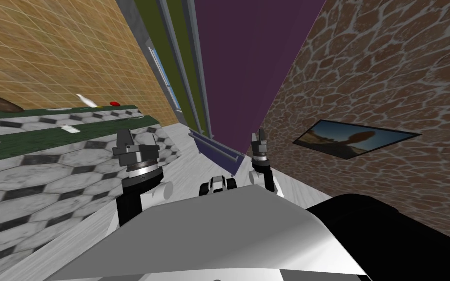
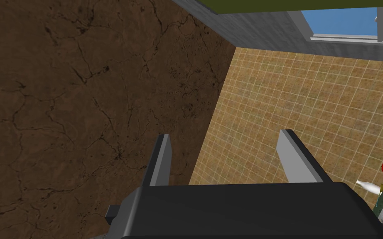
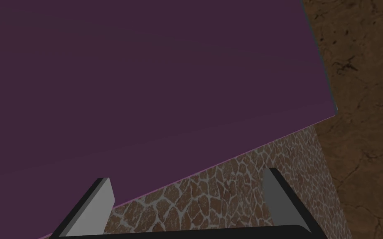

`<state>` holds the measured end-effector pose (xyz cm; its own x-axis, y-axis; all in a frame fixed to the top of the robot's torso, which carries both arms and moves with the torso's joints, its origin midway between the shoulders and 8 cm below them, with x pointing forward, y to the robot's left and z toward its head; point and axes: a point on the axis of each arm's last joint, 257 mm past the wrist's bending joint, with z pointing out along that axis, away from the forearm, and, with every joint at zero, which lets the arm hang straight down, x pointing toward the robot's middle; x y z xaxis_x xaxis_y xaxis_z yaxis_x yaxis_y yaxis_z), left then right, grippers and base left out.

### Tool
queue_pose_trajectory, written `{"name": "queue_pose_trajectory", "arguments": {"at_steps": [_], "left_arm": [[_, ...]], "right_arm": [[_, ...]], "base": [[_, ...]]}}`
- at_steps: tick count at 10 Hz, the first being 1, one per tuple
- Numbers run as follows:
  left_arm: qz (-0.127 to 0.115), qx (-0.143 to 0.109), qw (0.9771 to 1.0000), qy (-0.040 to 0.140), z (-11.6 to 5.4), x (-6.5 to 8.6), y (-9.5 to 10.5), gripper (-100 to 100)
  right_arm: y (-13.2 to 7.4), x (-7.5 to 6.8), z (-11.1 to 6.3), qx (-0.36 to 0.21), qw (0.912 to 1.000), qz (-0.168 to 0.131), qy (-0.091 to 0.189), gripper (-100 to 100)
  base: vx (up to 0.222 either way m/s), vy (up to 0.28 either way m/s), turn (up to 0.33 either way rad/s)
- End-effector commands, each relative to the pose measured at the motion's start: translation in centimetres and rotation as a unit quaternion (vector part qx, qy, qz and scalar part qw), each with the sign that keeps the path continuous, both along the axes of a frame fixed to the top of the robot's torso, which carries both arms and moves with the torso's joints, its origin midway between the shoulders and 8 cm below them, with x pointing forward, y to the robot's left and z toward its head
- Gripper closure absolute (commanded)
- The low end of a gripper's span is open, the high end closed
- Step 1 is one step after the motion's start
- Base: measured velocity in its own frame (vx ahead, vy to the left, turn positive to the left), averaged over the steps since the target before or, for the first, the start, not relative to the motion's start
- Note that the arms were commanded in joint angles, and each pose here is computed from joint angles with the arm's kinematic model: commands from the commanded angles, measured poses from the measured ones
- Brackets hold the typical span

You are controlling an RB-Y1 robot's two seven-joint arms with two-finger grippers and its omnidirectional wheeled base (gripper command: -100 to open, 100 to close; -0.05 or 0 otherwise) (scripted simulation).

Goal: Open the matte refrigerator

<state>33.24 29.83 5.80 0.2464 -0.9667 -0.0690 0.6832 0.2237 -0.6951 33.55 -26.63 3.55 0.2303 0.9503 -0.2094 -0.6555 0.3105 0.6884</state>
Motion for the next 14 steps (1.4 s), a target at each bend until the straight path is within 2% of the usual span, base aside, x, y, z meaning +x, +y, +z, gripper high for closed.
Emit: {"name": "queue_pose_trajectory", "arguments": {"at_steps": [1, 3, 4, 6, 7, 8, 9, 10, 11, 12, 13, 14], "left_arm": [[0.0, 0.0, 1.0, 0.0, 0.0, 0.0, 0.0, 0], [0.0, 0.0, 1.0, 0.0, 0.0, 0.0, 0.0, 0], [0.0, 0.0, 1.0, 0.0, 0.0, 0.0, 0.0, 0], [0.0, 0.0, 1.0, 0.0, 0.0, 0.0, 0.0, 0], [0.0, 0.0, 1.0, 0.0, 0.0, 0.0, 0.0, 0], [0.0, 0.0, 1.0, 0.0, 0.0, 0.0, 0.0, 0], [0.0, 0.0, 1.0, 0.0, 0.0, 0.0, 0.0, 0], [0.0, 0.0, 1.0, 0.0, 0.0, 0.0, 0.0, 0], [0.0, 0.0, 1.0, 0.0, 0.0, 0.0, 0.0, 0], [0.0, 0.0, 1.0, 0.0, 0.0, 0.0, 0.0, 0], [0.0, 0.0, 1.0, 0.0, 0.0, 0.0, 0.0, 0], [0.0, 0.0, 1.0, 0.0, 0.0, 0.0, 0.0, 0]], "right_arm": [[0.3, 0.5, -1.0, -0.061, 0.9978, -0.022, 0.009, -100], [0.2, 0.8, -2.0, -0.106, 0.9933, -0.044, 0.014, -100], [0.2, 0.8, -2.0, -0.111, 0.9926, -0.048, 0.014, -100], [0.0, 1.2, -3.1, -0.159, 0.9844, -0.074, 0.019, -100], [0.0, 1.2, -3.1, -0.165, 0.9829, -0.079, 0.018, -100], [-0.1, 1.4, -3.7, -0.191, 0.977, -0.093, 0.02, -100], [-0.1, 1.4, -3.7, -0.194, 0.9761, -0.096, 0.02, -100], [-0.3, 1.5, -4.3, -0.221, 0.9688, -0.111, 0.021, -100], [-0.3, 1.5, -4.3, -0.223, 0.968, -0.113, 0.021, -100], [-0.5, 1.7, -4.9, -0.251, 0.9592, -0.128, 0.023, -100], [-0.5, 1.7, -4.9, -0.253, 0.9585, -0.13, 0.023, -100], [-0.7, 1.9, -5.6, -0.28, 0.9487, -0.145, 0.024, -100]], "base": [[0.072, 0.078, -0.054], [0.087, 0.103, -0.063], [0.06, 0.071, -0.022], [0.064, 0.067, -0.068], [0.06, 0.066, -0.026], [0.051, 0.065, -0.04], [0.048, 0.057, -0.027], [0.046, 0.073, -0.057], [0.041, 0.069, -0.032], [0.058, 0.076, -0.06], [0.057, 0.063, -0.032], [0.072, 0.074, -0.044]]}}
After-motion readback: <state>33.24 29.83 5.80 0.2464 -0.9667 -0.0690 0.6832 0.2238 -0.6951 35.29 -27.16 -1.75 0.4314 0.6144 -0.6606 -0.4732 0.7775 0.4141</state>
